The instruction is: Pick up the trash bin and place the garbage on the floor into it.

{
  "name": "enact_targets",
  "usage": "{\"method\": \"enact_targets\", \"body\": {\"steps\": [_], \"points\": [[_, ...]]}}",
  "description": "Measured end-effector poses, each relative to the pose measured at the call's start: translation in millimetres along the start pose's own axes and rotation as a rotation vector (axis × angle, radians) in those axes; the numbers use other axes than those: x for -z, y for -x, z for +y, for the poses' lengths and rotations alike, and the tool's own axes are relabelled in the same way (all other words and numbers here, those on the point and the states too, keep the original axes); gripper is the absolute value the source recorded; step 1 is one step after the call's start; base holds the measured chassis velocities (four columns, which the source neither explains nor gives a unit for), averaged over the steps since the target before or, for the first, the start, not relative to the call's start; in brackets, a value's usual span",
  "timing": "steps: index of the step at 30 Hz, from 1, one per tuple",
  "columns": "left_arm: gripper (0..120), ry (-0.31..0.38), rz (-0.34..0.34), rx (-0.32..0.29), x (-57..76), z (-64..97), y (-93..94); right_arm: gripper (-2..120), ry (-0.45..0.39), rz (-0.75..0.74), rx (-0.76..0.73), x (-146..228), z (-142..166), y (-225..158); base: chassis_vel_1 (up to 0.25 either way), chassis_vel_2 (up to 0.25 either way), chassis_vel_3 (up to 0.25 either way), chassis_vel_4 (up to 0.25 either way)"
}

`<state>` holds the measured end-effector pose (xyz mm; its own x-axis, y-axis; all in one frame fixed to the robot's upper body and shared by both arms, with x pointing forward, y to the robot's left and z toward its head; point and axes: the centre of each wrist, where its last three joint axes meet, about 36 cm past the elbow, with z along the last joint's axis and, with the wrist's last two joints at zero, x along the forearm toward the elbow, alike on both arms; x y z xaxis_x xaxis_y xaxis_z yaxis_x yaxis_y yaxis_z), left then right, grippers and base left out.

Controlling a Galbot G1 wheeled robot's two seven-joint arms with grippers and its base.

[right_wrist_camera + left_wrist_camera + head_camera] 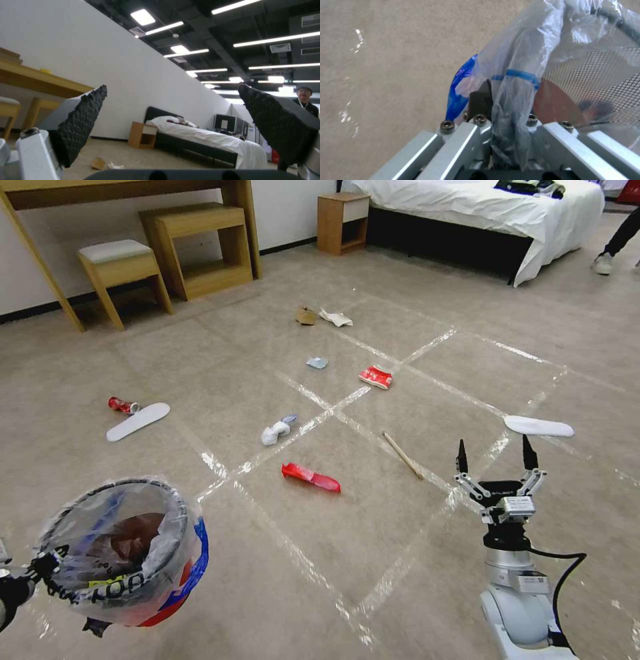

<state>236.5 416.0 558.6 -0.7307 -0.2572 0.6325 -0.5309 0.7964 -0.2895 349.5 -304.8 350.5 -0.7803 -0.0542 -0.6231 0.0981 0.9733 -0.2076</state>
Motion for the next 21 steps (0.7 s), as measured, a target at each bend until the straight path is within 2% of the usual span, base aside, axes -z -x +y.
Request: {"method": "enact_targets", "body": {"steps": [11,15,21], "points": [[0,0.001,0.003,-0.001,-2.5,-1.1,-1.3,100,-0.013,-0.015,0.005,-1.0,-2.4,0.9,-0.197,0.184,0.190,-0.196],[0,0.002,0.004,-0.001,-2.8,-1.3,-1.6,100,-0.020,-0.015,0.001,-1.1,-2.6,0.4,-0.108,0.073,0.073,-0.081],[0,0.006,0.004,-0.001,-2.4,-1.5,-2.2,100,-0.021,-0.016,0.004,0.1,-2.8,0.1,0.000,0.000,0.000,0.000]]}}
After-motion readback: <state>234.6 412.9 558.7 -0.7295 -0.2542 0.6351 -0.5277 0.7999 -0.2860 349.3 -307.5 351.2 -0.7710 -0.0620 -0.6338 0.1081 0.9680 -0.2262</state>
